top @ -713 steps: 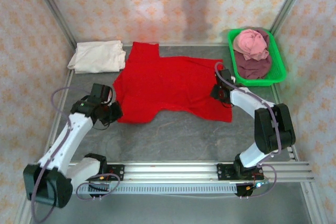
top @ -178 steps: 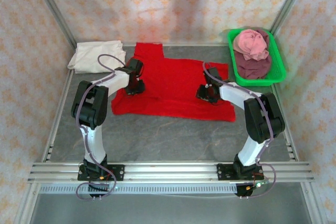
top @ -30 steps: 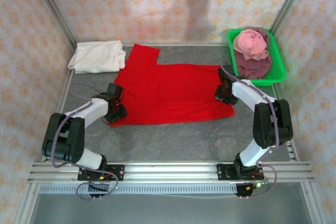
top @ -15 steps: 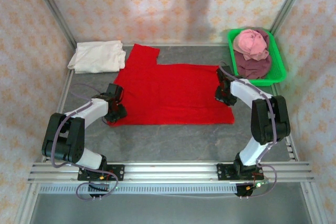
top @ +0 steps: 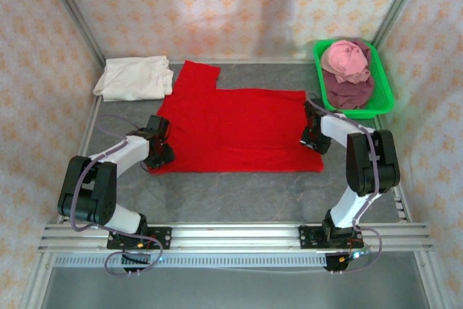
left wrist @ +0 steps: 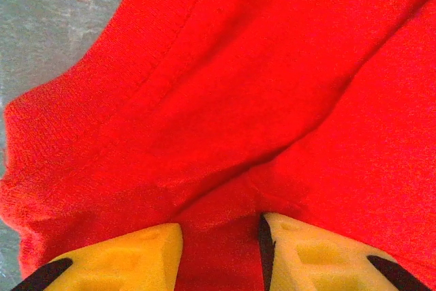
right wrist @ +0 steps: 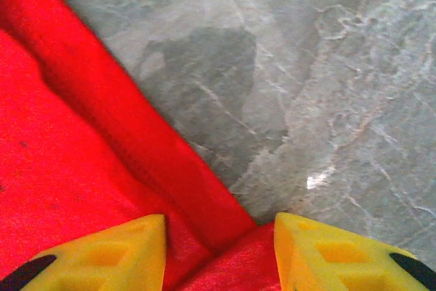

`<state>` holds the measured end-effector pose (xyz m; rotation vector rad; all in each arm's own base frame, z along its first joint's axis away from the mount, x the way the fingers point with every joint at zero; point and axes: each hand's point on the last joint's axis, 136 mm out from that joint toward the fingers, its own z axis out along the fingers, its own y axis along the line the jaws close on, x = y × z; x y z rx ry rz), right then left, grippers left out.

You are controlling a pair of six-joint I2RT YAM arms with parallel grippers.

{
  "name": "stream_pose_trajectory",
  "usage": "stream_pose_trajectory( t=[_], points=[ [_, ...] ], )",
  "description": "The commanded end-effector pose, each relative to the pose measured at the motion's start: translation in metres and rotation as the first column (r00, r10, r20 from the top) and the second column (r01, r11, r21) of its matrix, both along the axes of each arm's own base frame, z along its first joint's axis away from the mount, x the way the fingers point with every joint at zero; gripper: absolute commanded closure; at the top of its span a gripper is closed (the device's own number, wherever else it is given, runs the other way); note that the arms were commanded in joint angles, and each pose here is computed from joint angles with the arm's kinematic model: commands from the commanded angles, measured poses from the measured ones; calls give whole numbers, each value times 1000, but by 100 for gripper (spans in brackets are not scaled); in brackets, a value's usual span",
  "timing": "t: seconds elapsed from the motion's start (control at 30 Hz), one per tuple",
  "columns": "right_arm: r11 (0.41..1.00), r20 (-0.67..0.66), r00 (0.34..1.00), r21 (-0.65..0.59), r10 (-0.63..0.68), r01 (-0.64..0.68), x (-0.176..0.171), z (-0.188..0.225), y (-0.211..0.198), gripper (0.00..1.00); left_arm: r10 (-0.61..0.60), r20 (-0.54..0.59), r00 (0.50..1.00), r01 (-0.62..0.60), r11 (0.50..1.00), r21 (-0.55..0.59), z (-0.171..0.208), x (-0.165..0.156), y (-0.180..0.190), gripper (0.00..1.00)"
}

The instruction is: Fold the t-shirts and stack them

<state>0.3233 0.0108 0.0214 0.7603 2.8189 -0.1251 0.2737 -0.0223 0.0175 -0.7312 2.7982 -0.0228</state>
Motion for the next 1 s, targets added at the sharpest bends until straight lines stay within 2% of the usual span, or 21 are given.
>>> stream_pose_trajectory(
  t=[0.0, 0.13, 0.3, 0.5, 0.63, 0.77, 0.97],
  points=[
    [999, -9, 999, -32, -31, 30, -15, 3, -14, 54, -4, -64, 998, 7, 999, 54, -10, -15, 10, 63],
    [997, -5, 998, 35, -61, 61, -21, -2, -16, 53, -3, -71, 997, 7, 999, 53, -13, -16, 10, 63],
    [996, -20, 998, 63, -63, 64, -26, -10, -15, 53, -3, -72, 997, 7, 998, 55, -12, -17, 10, 63],
    [994, 10, 998, 88, -63, 62, -23, -3, -11, 59, -3, -74, 997, 7, 998, 58, -13, -18, 11, 63],
    [993, 45, 996, 95, -74, 69, -22, 9, -13, 71, -2, -72, 997, 6, 998, 58, -14, -17, 11, 63],
    [994, 72, 994, 80, -83, 77, -21, 23, -19, 76, -2, -73, 997, 6, 998, 58, -13, -16, 11, 63],
    [992, 71, 994, 98, -88, 81, -22, 22, -19, 91, -2, -72, 997, 7, 998, 61, -13, -16, 12, 63]
  ],
)
